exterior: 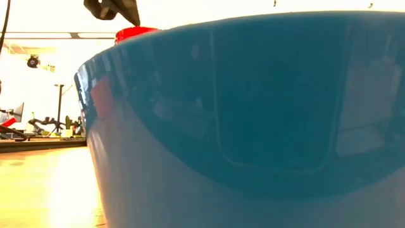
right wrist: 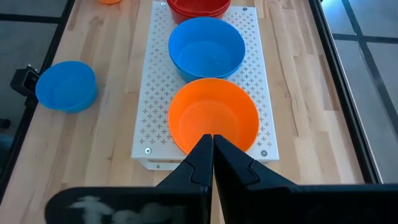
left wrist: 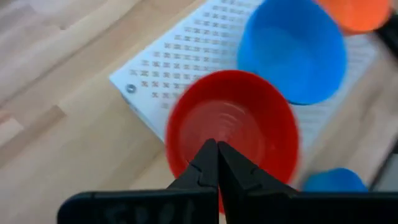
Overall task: Pick & Place Mini bowls
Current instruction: Stack the red bowl on the red bowl on the shelf, then stack the orange bowl on the orange bowl on the shelf
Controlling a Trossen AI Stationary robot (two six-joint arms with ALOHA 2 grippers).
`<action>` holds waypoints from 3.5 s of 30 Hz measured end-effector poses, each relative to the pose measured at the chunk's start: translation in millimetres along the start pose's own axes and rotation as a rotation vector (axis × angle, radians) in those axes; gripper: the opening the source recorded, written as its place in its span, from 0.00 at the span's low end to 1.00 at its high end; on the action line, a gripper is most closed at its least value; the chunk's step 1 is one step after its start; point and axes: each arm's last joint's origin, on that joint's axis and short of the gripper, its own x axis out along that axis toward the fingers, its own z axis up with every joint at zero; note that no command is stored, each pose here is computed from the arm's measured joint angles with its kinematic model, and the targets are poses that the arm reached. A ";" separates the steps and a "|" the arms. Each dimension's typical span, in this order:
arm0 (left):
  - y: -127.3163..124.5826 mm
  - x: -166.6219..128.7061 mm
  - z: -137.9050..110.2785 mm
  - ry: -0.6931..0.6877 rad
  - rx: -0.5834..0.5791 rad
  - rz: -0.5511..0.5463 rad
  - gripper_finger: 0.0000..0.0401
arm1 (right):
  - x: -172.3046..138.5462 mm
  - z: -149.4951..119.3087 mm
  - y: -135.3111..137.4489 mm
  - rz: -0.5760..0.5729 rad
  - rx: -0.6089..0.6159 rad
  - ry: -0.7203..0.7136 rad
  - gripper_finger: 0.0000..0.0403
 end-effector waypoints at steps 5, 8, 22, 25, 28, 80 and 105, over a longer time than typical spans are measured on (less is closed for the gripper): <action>-6.1 -16.7 -8.5 0.100 0.006 -0.056 0.00 | 0.0 0.0 0.0 0.000 0.002 0.000 0.02; -10.4 -21.8 -19.6 0.194 0.015 -0.088 0.00 | 0.1 0.0 0.0 0.000 0.002 0.001 0.02; -29.7 -23.5 -100.5 0.632 -0.264 -0.004 0.00 | 0.1 0.0 0.0 0.000 -0.010 0.001 0.02; -29.2 -20.5 -117.8 0.667 -0.339 0.071 0.00 | 0.1 0.0 0.0 0.000 -0.010 0.001 0.02; -29.0 -14.5 -131.7 0.689 -0.410 0.121 0.00 | 0.1 0.0 0.0 0.000 -0.023 0.001 0.02; -11.5 88.2 -232.0 0.877 -0.619 0.112 0.21 | 0.1 0.0 0.1 0.001 -0.025 0.001 0.02; -27.5 124.3 -252.9 0.880 -0.593 0.153 0.11 | 0.1 2.2 0.2 0.002 -0.023 -0.022 0.02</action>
